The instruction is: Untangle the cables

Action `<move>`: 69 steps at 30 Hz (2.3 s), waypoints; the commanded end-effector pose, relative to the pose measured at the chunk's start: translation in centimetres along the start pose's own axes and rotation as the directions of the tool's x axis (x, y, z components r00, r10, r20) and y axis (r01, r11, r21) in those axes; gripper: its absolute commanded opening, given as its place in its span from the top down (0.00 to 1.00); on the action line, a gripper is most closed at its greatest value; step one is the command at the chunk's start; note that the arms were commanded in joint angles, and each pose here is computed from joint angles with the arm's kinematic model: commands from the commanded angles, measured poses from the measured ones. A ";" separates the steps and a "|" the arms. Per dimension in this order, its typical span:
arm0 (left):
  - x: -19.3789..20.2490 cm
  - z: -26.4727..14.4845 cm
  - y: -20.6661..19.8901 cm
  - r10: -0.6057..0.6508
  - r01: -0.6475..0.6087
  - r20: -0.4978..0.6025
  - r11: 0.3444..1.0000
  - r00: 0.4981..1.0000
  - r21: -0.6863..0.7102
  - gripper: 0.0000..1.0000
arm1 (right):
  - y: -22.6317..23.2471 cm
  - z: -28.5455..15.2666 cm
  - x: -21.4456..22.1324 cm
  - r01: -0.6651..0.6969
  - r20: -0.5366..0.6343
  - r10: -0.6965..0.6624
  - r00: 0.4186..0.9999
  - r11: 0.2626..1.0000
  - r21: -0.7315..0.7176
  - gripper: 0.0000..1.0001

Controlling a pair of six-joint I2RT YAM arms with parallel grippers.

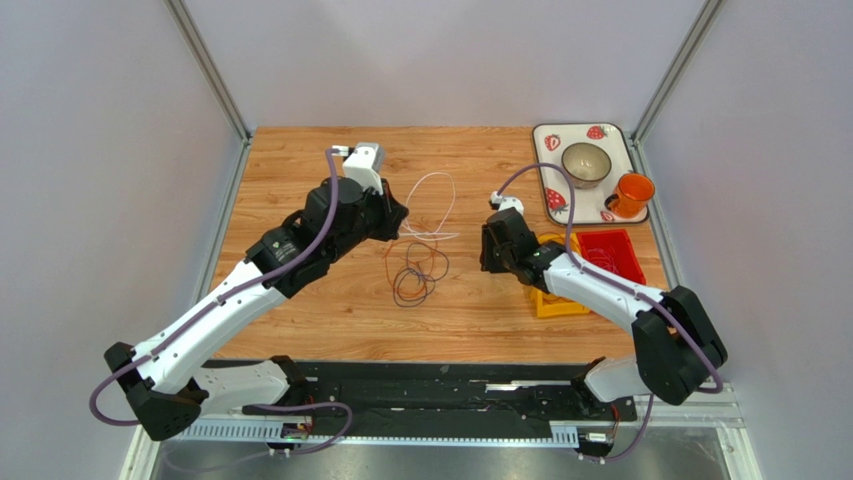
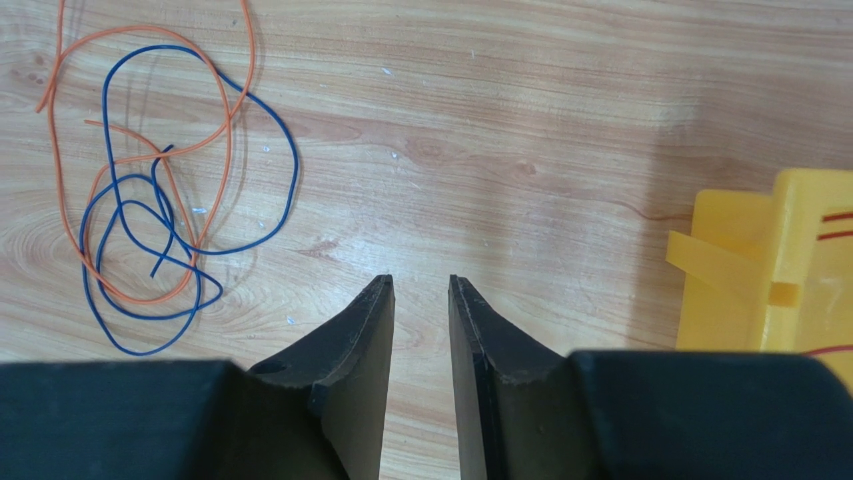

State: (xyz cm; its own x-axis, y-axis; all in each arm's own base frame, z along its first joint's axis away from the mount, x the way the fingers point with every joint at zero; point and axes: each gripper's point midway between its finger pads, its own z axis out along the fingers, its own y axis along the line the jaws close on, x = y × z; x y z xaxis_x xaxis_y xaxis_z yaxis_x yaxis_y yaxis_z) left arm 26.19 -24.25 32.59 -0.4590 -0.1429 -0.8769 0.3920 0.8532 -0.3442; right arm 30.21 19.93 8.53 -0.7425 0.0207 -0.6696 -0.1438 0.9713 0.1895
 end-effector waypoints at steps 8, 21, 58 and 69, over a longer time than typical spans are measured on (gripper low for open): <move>1.2 1.4 -2.1 0.020 -0.020 -0.003 0.996 1.000 0.090 1.00 | 0.1 -4.2 -2.9 -0.054 0.206 0.073 0.976 0.994 -0.097 0.62; 4.3 3.3 -1.8 -0.071 0.072 -0.158 0.997 0.985 0.004 1.00 | 6.6 -16.3 -3.4 0.258 0.385 -0.036 0.922 0.799 -0.543 0.31; 7.8 2.1 -0.8 -0.204 0.202 -0.316 0.979 0.927 -0.039 1.00 | 17.4 -16.5 -4.2 0.584 0.516 -0.335 0.788 0.671 -0.456 0.34; 8.0 2.3 -0.5 -0.208 0.207 -0.323 0.978 0.923 -0.037 1.00 | 17.5 -16.0 -3.5 0.616 0.510 -0.385 0.769 0.659 -0.431 0.36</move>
State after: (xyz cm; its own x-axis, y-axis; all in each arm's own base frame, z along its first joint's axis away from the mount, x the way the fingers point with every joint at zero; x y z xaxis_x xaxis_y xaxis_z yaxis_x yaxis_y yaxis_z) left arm 24.15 -26.76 24.07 -0.7709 -0.1286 -0.6238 0.2442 0.8449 -0.4759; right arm 19.09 32.41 24.03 -0.2303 -0.2570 -0.9386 -0.8359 0.5460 0.0556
